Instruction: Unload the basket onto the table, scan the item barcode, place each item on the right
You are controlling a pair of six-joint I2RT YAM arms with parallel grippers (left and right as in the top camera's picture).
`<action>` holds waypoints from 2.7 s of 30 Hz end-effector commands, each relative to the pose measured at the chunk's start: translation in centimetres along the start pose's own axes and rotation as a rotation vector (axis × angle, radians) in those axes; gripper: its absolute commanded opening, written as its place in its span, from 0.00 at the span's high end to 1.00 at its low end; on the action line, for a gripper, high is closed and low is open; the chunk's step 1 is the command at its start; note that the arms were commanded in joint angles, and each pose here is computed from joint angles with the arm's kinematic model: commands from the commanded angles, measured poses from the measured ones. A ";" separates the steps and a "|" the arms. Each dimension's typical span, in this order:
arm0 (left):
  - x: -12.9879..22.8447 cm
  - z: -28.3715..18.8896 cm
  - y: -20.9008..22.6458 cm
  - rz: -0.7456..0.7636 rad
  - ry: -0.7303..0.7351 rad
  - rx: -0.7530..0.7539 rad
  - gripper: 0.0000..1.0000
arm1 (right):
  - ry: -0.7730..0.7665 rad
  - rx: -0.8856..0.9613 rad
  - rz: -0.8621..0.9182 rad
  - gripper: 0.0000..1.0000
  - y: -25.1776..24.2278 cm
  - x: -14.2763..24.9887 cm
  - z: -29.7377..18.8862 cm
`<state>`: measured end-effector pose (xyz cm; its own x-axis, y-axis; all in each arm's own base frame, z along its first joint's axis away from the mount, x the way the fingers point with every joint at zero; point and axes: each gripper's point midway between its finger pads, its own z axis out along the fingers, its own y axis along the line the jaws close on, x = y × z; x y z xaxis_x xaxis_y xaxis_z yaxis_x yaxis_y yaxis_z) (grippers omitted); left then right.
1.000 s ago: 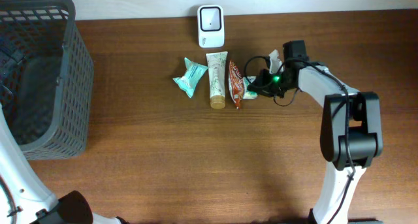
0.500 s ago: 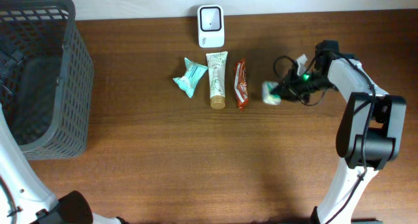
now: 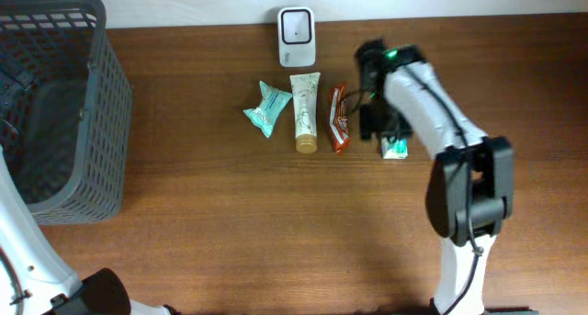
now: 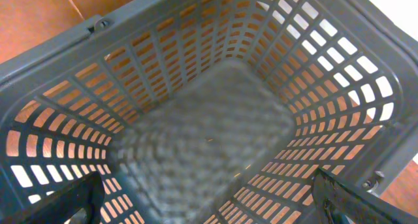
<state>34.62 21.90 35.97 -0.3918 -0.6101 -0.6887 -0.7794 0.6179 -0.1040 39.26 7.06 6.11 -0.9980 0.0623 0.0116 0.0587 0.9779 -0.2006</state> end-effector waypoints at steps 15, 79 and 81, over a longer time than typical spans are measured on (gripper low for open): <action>-0.2 -0.1 0.3 0.013 -0.008 -0.010 0.01 | -0.106 -0.080 0.057 0.96 2.2 -1.9 3.6; -0.2 -0.1 0.3 0.011 -0.008 -0.012 0.01 | -1.085 0.004 -0.279 0.96 10.0 -21.8 -17.6; -0.2 -0.1 0.3 0.011 -0.008 -0.012 0.01 | -1.110 -0.009 -0.298 0.96 12.7 -22.7 -15.6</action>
<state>34.66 21.93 36.01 -0.3900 -0.6091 -0.6905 -0.7795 0.6177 -0.1046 62.14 20.08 23.92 -0.4166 -0.2551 -0.8726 -0.1609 0.9654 -0.2054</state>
